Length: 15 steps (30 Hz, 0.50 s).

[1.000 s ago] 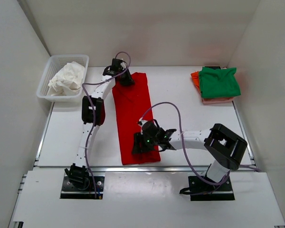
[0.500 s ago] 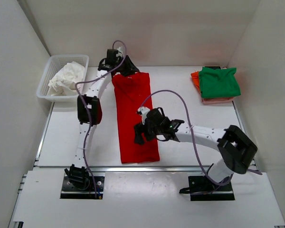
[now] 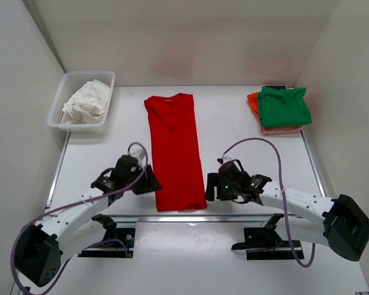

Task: Fold and stack the t-shirts
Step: Rotate the tshirt 90 degrees, then grab the bottom of the folded rectangular tshirt with both arms

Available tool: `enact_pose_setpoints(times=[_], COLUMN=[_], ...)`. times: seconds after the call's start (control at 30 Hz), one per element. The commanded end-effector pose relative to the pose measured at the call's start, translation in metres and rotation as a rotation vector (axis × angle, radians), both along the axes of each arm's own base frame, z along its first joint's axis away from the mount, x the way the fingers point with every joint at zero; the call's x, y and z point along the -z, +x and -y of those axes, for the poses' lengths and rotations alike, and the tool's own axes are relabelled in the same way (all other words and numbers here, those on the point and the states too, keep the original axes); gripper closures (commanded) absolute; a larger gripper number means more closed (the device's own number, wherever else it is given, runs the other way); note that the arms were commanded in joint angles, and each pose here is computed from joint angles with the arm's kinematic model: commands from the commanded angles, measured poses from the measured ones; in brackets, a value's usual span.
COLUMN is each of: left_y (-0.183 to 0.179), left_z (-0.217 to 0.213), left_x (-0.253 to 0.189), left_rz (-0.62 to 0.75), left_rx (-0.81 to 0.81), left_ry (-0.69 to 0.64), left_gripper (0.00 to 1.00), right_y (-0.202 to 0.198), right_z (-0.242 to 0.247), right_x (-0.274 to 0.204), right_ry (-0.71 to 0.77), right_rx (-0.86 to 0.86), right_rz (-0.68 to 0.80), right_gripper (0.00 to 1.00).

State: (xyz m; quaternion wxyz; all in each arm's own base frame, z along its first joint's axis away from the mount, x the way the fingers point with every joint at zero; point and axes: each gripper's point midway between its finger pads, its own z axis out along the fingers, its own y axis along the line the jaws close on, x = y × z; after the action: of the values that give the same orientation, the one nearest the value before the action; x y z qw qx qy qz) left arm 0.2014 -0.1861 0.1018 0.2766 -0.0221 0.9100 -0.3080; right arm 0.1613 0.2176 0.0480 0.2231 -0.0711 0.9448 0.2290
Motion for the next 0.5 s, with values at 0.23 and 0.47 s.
enact_pose_setpoints(times=[0.23,0.47], left_y=[-0.042,-0.058], left_z=[-0.025,-0.017], left_x=[0.062,0.077], left_rz=[-0.122,-0.178], left_rx=[-0.152,-0.130], left_ry=[-0.022,-0.041], left_gripper=[0.41,0.42], right_y=[-0.035,-0.043], right_z=[-0.033,-0.052], right_x=[0.016,0.024], right_ry=[0.098,0.101], right_rx=[0.068,0.008], right_rz=[-0.087,-0.133], right_gripper=[0.38,0.46])
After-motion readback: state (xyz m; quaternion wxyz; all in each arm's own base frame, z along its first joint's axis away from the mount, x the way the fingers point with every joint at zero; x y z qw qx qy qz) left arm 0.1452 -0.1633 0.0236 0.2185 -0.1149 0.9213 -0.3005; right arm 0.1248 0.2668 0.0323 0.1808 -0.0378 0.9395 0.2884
